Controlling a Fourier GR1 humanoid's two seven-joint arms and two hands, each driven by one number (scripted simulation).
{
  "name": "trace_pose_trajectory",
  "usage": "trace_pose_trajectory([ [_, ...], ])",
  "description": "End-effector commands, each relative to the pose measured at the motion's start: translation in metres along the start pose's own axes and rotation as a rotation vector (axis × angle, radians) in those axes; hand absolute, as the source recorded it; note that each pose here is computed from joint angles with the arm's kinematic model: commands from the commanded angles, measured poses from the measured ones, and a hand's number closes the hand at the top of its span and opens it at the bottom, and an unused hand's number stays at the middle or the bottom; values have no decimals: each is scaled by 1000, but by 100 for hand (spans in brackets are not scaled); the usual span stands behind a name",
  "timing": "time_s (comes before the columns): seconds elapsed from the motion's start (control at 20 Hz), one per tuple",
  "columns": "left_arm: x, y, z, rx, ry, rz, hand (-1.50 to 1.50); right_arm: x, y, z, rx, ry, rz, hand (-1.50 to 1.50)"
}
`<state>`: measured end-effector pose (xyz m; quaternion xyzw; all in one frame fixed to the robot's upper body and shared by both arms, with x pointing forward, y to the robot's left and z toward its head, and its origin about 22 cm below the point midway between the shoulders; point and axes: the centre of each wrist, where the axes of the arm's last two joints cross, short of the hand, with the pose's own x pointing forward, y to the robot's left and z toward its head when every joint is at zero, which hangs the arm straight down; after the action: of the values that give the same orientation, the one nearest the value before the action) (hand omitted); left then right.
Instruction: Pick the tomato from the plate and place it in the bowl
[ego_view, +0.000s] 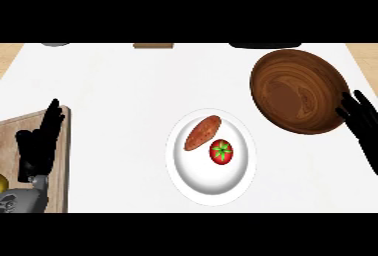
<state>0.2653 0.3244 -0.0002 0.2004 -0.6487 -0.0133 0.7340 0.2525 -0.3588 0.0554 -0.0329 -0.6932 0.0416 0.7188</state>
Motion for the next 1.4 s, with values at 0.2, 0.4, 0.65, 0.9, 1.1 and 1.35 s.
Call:
trace_pose_trajectory([
  [0.2,73,-16,-23,-80,-310,112,0,53,174,-26,399,-311,-200,-150],
  [0.4,79,-10,-26,-67,-309,175,0,57,161,-29,-7,-425,140,-150],
  [0.65,85,1,-28,-79,-321,196,0,54,251,5,-12,-571,258,-150],
  [0.9,76,22,-29,-45,-304,191,0,46,274,30,-21,-485,515,-150],
  [1.1,71,33,-26,-13,-302,195,0,83,265,32,-86,-357,676,-150],
  [1.35,75,27,-24,-22,-299,196,0,95,265,52,52,-109,930,-150],
])
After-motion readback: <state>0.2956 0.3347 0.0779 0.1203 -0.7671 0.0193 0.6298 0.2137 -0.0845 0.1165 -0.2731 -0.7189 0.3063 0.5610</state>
